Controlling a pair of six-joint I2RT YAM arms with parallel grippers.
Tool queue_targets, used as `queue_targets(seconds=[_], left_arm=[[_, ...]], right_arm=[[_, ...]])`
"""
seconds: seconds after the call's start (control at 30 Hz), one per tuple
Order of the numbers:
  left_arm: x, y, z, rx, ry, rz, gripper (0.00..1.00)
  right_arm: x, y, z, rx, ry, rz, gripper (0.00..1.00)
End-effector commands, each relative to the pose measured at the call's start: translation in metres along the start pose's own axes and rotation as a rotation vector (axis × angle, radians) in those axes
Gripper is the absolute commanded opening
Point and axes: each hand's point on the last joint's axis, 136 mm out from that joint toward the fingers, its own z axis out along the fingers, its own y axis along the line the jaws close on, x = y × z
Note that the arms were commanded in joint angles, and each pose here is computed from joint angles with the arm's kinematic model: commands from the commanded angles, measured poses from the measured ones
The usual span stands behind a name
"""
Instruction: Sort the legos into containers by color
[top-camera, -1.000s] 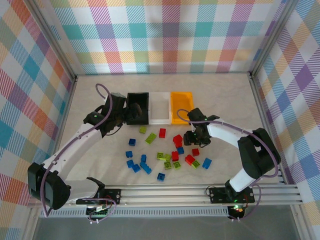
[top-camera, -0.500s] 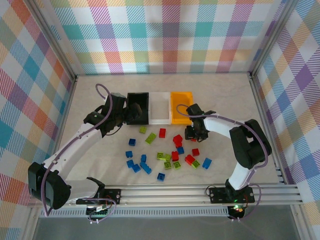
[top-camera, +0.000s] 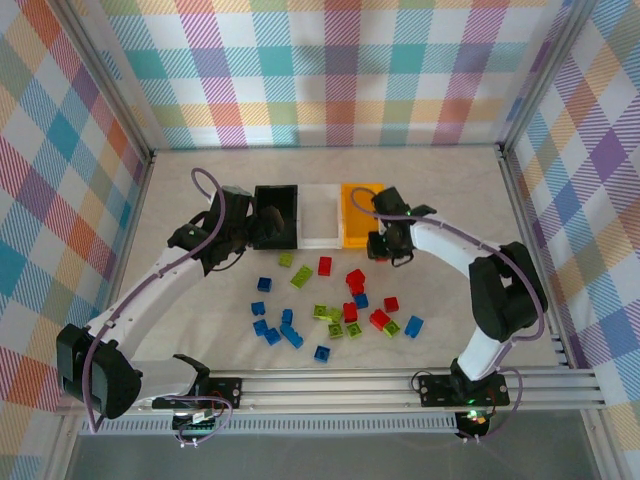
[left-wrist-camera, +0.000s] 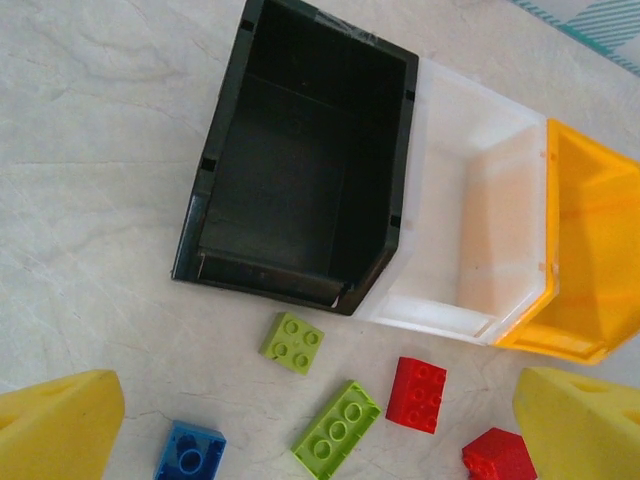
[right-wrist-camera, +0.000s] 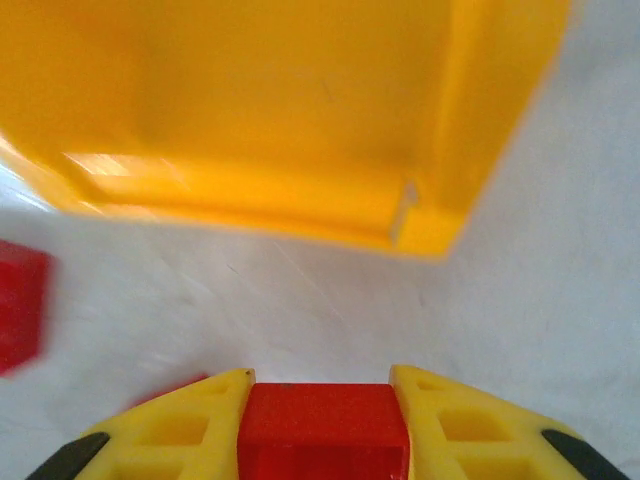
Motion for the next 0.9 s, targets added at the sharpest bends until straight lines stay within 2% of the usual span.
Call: queue_targets(seconds=[0.0,0.2,0.37,0.5,0.7,0.87], left_arm=[[0.012,0.018,0.002,-0.044,0.039,-0.025,1.00],[0.031,0.033,0.006,-0.093,0.102,-0.030,0.96],[0.045,0.047,0.007,-0.137,0.141,-0.027,0.94],[0.057,0.055,0.008,-0.156,0.177,-0.016,0.91],[0.092,0.065,0.022,-0.179,0.301,0.007,0.82],[0.129,0.063,0.044,-0.210,0.385,0.084,0.80]], right_arm=[[-0.040,0.017,-0.017,-0.039,-0.074,-0.048,0.30],[-0.094,0.008,0.004,-0.022,-0.119,0.006,0.32],[-0.116,0.009,0.015,-0.031,-0.137,0.016,0.45],[-0.130,0.017,-0.003,-0.075,-0.195,0.014,0.54],[-0.121,0.023,-0.028,-0.126,-0.229,0.006,0.55],[-0.100,0.020,-0.030,-0.148,-0.225,0.024,0.55]])
